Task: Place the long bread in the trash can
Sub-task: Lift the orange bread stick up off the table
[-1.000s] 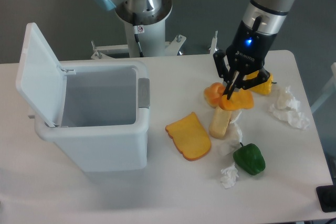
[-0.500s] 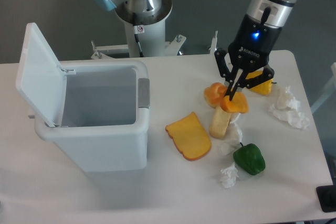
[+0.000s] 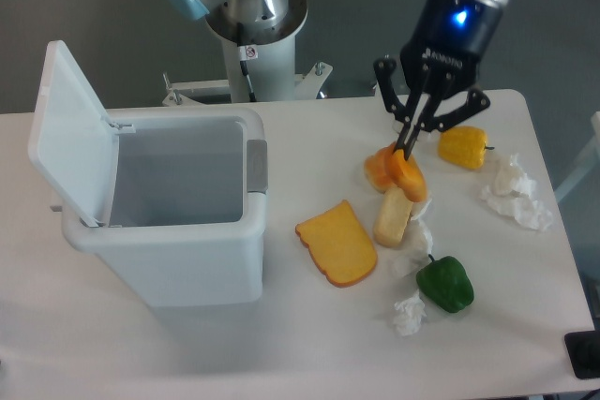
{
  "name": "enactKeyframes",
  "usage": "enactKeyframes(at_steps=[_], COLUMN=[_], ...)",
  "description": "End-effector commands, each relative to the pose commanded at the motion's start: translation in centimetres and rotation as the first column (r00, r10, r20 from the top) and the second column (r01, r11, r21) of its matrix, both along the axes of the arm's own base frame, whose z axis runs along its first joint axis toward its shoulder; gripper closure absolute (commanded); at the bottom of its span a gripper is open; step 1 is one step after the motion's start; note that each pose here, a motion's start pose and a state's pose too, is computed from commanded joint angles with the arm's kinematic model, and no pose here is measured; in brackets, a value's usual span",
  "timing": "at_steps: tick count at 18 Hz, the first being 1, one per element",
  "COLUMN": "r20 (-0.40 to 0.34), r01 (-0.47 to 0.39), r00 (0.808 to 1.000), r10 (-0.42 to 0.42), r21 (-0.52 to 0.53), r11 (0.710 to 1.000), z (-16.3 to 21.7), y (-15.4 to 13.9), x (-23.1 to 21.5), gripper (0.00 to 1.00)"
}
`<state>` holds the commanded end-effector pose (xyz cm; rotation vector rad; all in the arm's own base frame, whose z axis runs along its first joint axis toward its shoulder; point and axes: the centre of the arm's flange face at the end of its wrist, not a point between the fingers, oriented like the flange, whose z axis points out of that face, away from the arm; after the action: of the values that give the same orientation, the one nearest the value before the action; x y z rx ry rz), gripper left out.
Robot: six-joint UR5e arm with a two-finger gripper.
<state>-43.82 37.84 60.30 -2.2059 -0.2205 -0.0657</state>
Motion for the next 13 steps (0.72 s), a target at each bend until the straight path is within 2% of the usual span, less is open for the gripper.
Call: enactKeyframes(at_steps=[4, 8, 11, 13], r20=[0.012, 0.012, 0.031, 0.070], r01=[-0.007, -0.031, -0.033, -0.050], r00=[1.000, 0.999, 0.999, 0.997], r10=[0.006, 0.030, 0.029, 0.041], r21=[0.069, 0.095, 0.129, 0.144], r11=[0.998, 0.995, 0.991, 0.988], z=[2.9, 5.6, 7.1, 7.7], y=[-0.5, -1.3, -1.3, -1.3], x=[2.2, 4.8, 6.3, 7.1], gripper=[0.94, 0.94, 0.94, 0.94])
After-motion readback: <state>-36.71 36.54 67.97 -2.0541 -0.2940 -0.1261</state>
